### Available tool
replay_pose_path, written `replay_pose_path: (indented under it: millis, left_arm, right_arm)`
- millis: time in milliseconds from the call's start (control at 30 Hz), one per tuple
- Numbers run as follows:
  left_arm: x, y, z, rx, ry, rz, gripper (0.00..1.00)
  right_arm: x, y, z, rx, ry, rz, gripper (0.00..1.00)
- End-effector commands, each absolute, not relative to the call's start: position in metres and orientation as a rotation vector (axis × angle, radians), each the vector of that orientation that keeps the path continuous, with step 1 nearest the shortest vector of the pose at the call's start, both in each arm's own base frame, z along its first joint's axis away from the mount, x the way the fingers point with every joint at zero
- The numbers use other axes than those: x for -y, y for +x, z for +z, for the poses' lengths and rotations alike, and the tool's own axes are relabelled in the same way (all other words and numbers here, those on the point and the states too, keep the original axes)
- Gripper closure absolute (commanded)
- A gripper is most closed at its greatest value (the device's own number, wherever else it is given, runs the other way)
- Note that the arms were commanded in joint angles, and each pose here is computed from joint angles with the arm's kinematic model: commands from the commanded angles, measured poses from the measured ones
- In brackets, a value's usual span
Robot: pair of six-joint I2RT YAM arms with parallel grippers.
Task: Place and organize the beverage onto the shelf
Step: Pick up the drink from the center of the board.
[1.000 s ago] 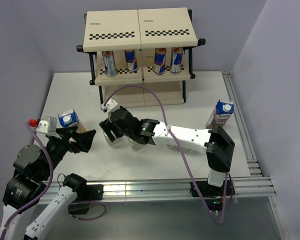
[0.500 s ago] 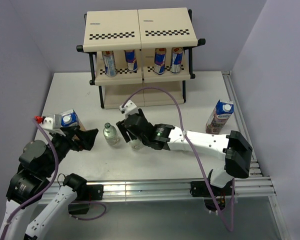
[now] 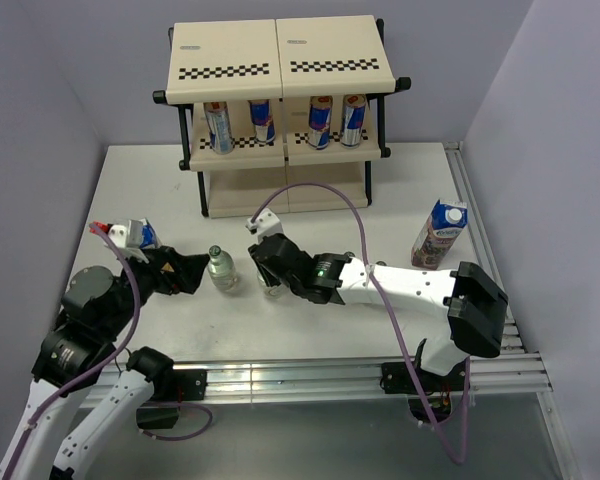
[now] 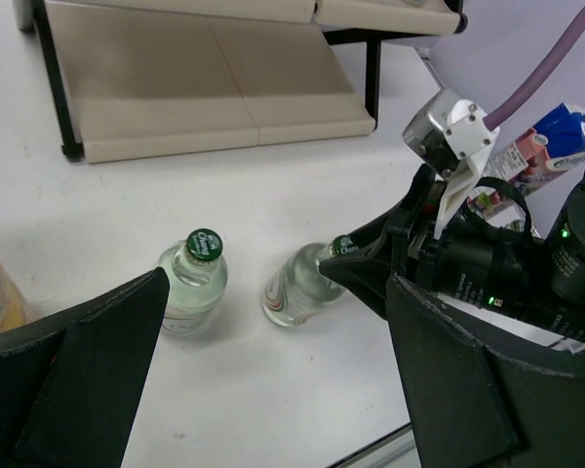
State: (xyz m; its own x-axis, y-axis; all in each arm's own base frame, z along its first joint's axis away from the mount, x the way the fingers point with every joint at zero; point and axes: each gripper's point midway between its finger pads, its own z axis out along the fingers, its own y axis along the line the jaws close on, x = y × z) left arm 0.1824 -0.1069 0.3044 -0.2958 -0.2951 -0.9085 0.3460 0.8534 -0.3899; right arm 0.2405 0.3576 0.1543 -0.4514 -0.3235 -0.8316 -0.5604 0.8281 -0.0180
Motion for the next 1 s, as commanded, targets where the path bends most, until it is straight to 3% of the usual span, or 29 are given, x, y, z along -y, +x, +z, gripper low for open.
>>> replay_pose_path:
  millis: [0,100,133,233,567,833,967]
  left_arm:
    - [0.125,0.192,0.303,-1.762,0.068,-0.696,0.0]
    - [0.129,0.201,0.293,-1.802,0.057,-0.688,0.01]
    - [0.129,0.203,0.293,-1.802,0.054,-0.688,0.0]
    - [0.136,0.206,0.296,-1.777,0.07,-0.718,0.0]
    - [0.168,0.207,0.297,-1.737,0.162,-0.876,0.01]
    - [0.167,0.22,0.304,-1.709,0.098,-0.84,0.01]
    - [0.196,0.229,0.309,-1.674,0.152,-0.811,0.01]
  right_arm:
    - [-0.36,0.253,0.178,-2.008,-0.596,0.355,0.6]
    - [-0.359,0.254,0.181,-2.002,-0.606,0.357,0.78]
    - [-0.358,0.255,0.183,-2.002,-0.603,0.354,0.89]
    - [-0.355,0.254,0.192,-1.985,-0.607,0.361,1.0]
    - [-0.32,0.247,0.263,-1.903,-0.508,0.415,1.0]
    - [-0.28,0.233,0.31,-1.9,-0.464,0.406,1.0]
    - [-0.264,0.225,0.329,-1.905,-0.452,0.411,1.0]
